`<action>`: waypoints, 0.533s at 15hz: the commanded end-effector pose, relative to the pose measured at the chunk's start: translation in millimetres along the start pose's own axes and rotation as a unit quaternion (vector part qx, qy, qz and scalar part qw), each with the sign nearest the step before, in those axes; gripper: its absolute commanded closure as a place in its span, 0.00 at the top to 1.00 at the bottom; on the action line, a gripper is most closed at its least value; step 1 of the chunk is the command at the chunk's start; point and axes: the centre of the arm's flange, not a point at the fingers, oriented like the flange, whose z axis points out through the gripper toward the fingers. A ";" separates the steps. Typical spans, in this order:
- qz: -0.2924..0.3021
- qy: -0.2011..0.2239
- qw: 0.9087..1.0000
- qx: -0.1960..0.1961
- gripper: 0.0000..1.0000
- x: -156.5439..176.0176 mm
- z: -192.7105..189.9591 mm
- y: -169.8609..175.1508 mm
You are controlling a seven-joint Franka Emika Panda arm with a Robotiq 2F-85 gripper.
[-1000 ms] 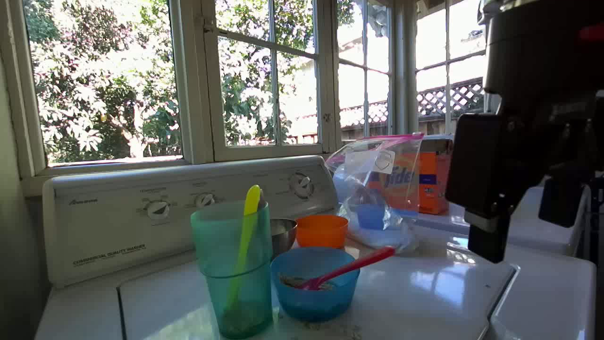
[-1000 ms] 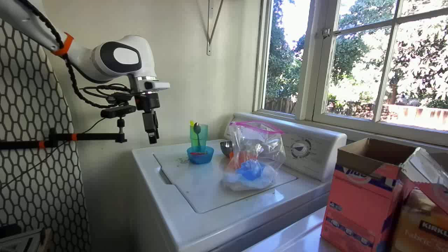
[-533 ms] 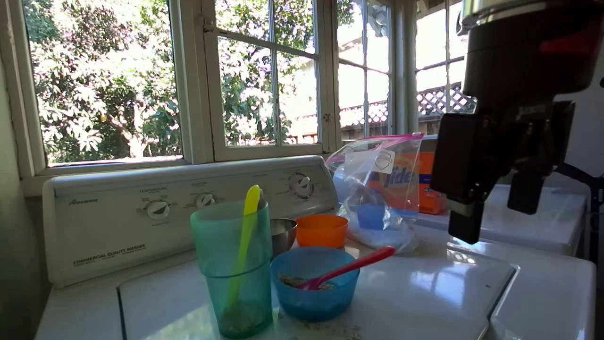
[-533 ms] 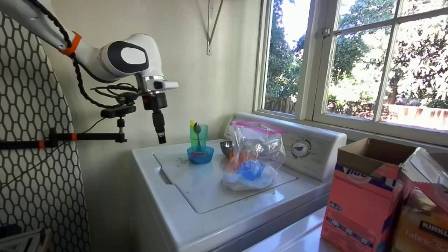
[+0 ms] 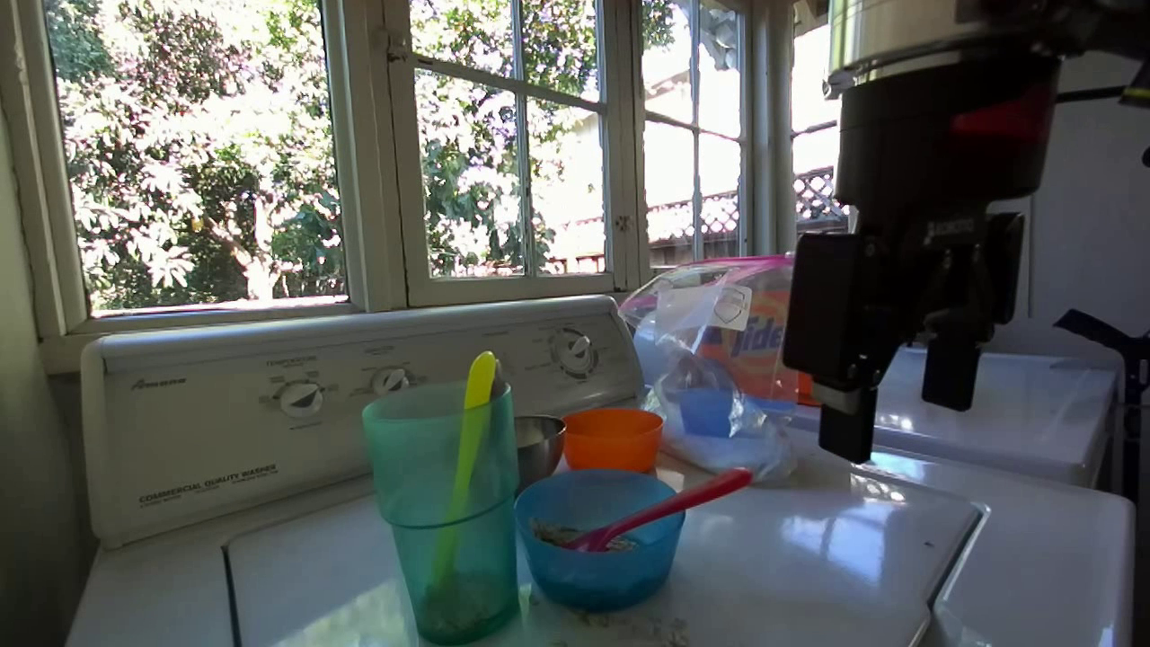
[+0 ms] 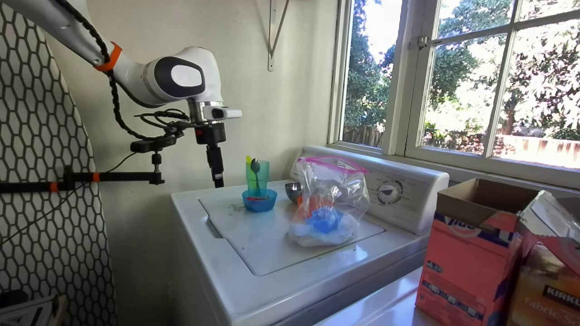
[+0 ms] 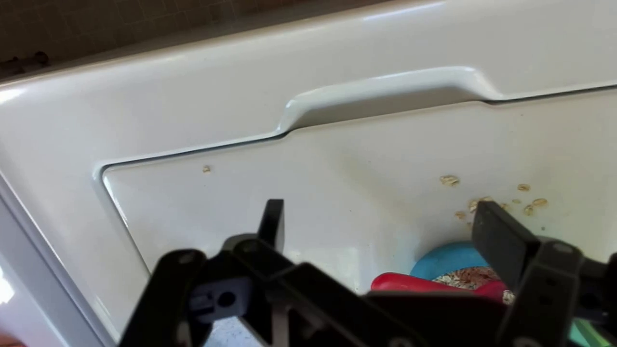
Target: Put the scoop inside the blue cup and then pour the contents in the orange bowl into the blue bowl
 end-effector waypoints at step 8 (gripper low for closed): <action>-0.104 0.095 0.990 0.021 1.00 25.5 4.5 -8.0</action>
